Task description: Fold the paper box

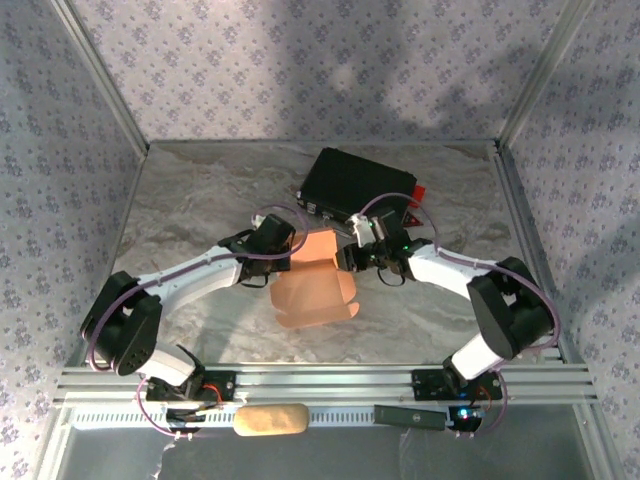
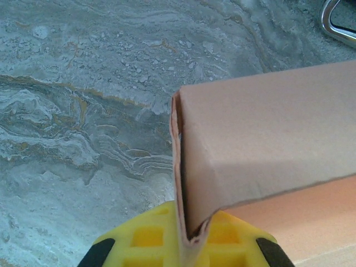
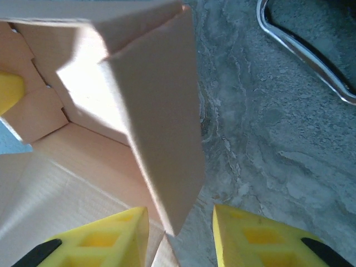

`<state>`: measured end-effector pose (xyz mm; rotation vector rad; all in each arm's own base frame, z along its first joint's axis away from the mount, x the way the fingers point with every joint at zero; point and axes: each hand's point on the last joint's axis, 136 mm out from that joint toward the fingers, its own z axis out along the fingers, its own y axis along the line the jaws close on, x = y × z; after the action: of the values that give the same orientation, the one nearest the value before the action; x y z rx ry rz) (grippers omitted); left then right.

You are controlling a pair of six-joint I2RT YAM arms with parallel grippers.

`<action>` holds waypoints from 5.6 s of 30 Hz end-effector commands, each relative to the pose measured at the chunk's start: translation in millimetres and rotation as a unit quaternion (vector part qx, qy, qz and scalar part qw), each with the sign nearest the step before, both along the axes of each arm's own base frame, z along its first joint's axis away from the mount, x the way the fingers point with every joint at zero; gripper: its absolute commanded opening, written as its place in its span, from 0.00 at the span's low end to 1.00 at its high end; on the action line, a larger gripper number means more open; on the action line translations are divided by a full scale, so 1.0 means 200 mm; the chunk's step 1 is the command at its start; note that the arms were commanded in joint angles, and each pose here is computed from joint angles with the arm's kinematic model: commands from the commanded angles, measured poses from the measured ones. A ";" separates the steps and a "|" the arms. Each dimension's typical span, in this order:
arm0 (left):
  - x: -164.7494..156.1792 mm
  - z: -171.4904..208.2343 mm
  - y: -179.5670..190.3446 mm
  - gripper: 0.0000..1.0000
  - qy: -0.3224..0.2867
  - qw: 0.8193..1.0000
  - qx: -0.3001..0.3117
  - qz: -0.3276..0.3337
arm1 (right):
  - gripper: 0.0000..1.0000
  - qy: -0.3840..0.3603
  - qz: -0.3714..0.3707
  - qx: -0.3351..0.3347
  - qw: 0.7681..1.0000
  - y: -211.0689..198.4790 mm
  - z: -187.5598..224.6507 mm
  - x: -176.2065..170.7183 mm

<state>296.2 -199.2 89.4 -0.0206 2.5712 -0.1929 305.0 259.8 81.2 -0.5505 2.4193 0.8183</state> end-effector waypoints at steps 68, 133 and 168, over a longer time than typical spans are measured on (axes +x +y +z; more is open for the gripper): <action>0.07 -0.18 -0.09 0.19 -0.003 1.000 -0.022 -0.012 | 0.00 -0.027 -0.159 -0.170 0.972 0.05 -0.10 0.13; 0.02 -0.04 -0.09 0.31 -0.110 0.988 0.093 0.049 | 0.00 0.025 -0.194 -0.185 0.963 0.07 -0.13 0.09; 0.17 0.10 -0.03 0.33 -0.108 0.991 0.076 0.004 | 0.00 0.059 -0.187 -0.172 0.965 0.09 -0.09 0.08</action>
<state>318.3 -203.6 100.1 0.0533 2.4080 -0.0422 322.4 277.3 60.8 -0.1713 2.6603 0.2717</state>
